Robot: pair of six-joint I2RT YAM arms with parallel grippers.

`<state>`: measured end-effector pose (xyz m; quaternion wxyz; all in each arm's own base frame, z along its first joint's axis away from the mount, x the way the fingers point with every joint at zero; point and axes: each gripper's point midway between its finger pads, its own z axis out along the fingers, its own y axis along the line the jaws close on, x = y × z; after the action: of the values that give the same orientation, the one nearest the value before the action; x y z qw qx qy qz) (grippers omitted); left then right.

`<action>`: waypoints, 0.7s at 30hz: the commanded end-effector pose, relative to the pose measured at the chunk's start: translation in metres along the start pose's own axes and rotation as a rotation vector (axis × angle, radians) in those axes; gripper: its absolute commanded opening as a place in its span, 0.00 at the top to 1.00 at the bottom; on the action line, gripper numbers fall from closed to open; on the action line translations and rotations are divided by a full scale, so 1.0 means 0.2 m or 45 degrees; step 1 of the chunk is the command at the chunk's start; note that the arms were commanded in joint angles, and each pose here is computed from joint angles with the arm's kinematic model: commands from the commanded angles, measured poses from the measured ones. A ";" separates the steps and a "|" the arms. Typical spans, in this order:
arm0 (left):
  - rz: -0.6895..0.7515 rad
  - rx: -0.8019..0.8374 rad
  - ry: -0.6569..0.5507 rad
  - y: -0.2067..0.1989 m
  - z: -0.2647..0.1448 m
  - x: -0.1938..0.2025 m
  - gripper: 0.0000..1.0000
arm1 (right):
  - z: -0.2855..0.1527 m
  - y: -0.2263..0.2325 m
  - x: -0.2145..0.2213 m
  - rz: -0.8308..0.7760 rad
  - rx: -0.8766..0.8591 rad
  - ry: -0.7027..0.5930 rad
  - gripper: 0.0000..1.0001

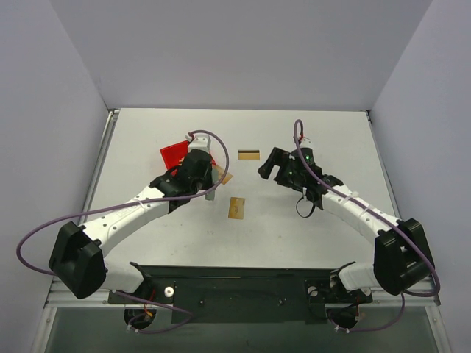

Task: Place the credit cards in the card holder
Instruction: Open the card holder at the center of the board.

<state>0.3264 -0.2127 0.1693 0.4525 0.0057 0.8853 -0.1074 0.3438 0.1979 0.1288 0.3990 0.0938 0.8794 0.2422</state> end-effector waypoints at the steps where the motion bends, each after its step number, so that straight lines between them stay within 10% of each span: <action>1: -0.065 0.024 -0.115 -0.07 -0.03 -0.16 1.00 | -0.04 0.01 -0.03 0.022 0.011 -0.035 0.09; 21: -0.070 0.151 -0.172 -0.25 -0.03 -0.23 1.00 | -0.04 0.39 -0.01 0.098 -0.313 0.164 0.26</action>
<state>0.3309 -0.2328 0.1760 0.4667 0.0074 0.8775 -0.1101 0.3401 0.2286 0.1570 0.3646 0.0899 0.8766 0.3008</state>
